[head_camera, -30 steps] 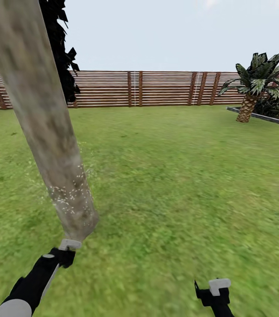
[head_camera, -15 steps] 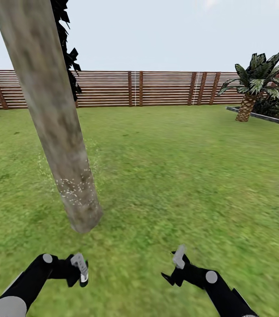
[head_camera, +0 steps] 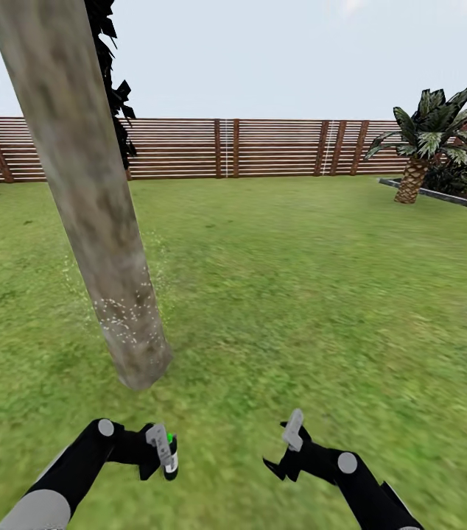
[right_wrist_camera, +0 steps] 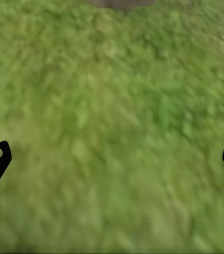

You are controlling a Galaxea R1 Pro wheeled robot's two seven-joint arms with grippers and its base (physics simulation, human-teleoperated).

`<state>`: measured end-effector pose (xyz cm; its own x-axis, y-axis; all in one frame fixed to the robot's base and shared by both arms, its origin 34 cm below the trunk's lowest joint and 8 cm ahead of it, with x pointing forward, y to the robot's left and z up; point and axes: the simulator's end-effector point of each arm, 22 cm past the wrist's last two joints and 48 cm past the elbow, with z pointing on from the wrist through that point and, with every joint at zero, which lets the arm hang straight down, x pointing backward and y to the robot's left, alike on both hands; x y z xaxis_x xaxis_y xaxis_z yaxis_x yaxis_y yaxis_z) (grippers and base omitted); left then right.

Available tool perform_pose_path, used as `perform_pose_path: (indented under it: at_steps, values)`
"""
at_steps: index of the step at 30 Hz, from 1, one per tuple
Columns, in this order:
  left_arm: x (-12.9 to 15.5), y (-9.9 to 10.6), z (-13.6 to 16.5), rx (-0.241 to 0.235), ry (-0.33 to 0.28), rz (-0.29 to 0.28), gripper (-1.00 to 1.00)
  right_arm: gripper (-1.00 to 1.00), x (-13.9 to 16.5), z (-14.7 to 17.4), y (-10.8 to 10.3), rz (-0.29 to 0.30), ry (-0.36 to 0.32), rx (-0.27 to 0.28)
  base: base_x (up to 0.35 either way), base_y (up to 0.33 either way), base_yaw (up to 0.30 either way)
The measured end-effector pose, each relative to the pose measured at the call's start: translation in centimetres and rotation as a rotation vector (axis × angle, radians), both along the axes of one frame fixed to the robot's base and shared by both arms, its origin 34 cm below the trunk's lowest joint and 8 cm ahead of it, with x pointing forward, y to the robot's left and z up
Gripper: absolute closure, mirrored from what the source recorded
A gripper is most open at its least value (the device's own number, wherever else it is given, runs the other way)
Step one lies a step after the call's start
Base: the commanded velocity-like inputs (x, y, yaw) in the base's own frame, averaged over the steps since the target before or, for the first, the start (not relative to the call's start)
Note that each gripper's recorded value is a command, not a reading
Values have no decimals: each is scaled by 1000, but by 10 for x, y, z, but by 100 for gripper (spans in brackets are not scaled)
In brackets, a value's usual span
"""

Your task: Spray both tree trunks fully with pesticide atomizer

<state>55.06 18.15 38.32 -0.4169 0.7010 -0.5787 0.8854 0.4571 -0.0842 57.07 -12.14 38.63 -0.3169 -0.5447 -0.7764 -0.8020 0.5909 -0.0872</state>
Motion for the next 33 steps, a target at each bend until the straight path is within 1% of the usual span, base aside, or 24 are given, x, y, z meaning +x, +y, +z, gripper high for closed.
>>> perform_pose_path:
  at_steps: [2,6,7,8,10,11,15,17,19,22,23,24,27,29,33]
  values:
    - [3,-10,4,-10,-2,-21,100,-100,-3,-1,2,18,5,-5,0,0,0]
    - [8,-16,12,-10,-4,-54,100,-100,-9,-1,10,58,14,-3,0,0,0]
    - [-24,-35,9,-9,76,-199,100,-100,-48,-5,40,236,97,22,0,0,0]
    - [-49,-50,-2,53,100,-350,100,-100,-50,-5,41,247,100,22,0,0,0]
    - [-51,-50,-3,61,100,-361,100,-100,-50,-4,43,251,99,23,0,0,0]
    - [-51,-50,-3,62,101,-362,100,100,-50,-4,43,252,99,23,0,0,0]
    - [-51,-52,-2,59,101,-365,100,100,-51,-4,44,253,99,24,0,0,0]
    - [-53,-57,-4,71,99,-381,100,100,-50,-3,45,254,97,26,0,0,0]
    - [-55,-65,-6,100,94,-418,100,100,-50,-3,47,255,96,28,0,0,0]
    - [-52,-84,-1,105,77,-449,100,100,-44,7,53,261,70,37,0,0,0]
    - [-49,-86,1,105,71,-451,100,100,-43,9,57,265,65,42,0,0,0]
    - [-47,-88,2,105,68,-451,100,100,-46,13,68,282,68,59,0,0,0]
    - [-46,-91,3,103,64,-452,100,100,-50,20,85,312,71,87,0,0,0]
    - [-45,-97,4,97,58,-452,100,100,-48,27,94,321,58,100,0,0,0]
    - [-45,-100,4,95,54,-450,100,100,-49,34,109,329,49,123,0,0,0]
